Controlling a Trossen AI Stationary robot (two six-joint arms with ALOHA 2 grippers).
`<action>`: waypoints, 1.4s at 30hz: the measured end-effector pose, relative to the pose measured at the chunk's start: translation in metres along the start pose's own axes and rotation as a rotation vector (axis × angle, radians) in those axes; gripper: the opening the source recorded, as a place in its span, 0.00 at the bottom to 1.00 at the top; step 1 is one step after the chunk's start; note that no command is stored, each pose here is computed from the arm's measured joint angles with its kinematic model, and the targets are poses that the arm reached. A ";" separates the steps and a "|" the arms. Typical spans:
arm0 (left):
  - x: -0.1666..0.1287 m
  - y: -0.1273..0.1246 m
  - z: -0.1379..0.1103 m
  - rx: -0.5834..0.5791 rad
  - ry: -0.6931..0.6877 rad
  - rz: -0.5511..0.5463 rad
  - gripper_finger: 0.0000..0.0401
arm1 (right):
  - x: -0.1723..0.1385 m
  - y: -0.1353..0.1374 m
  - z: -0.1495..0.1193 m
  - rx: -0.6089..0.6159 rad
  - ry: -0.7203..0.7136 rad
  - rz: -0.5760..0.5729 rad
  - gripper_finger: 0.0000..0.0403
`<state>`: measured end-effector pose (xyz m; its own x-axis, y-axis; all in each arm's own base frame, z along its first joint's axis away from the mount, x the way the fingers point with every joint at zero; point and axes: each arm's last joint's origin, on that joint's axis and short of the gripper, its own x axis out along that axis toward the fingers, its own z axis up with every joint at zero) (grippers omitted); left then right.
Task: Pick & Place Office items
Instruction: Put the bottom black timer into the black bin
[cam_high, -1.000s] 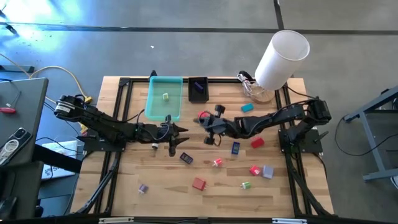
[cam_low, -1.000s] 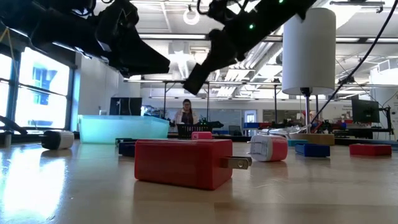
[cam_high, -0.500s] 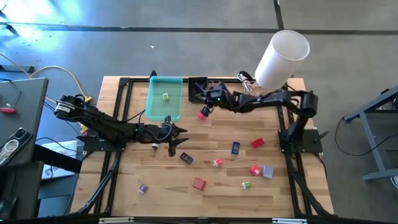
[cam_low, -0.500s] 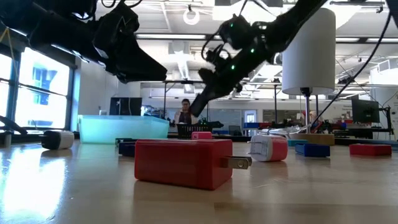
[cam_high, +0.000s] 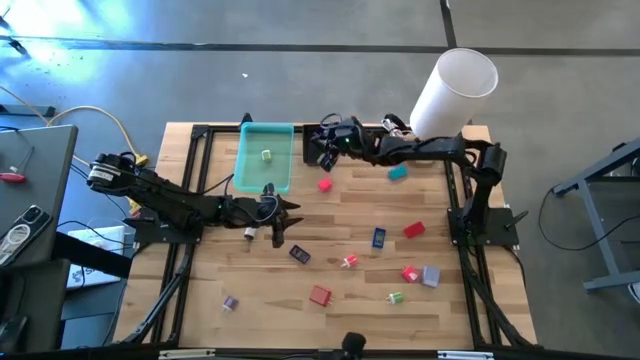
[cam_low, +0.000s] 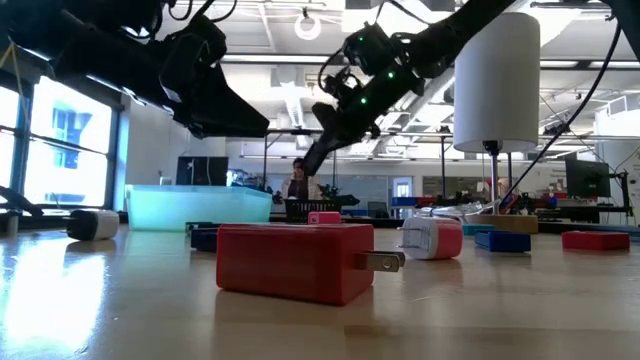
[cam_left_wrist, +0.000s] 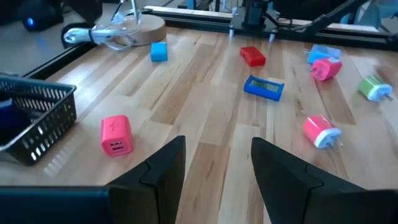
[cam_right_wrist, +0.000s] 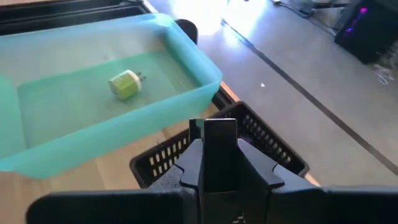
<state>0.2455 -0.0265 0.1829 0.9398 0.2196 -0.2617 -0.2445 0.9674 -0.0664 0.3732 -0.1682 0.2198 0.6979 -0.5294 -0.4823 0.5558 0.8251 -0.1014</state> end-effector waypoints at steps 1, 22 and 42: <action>0.000 0.001 0.000 -0.011 0.000 0.003 0.44 | 0.000 -0.002 0.004 0.000 0.003 0.013 0.12; 0.001 0.002 -0.003 -0.010 0.030 0.006 0.44 | 0.059 -0.008 -0.017 -0.016 0.079 -0.042 0.12; 0.001 0.003 -0.002 -0.002 0.026 0.010 0.44 | 0.061 -0.013 -0.019 0.067 0.100 -0.047 0.14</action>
<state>0.2451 -0.0237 0.1803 0.9309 0.2256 -0.2873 -0.2541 0.9650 -0.0654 0.4001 -0.2075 0.1751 0.6235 -0.5425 -0.5630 0.6182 0.7829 -0.0697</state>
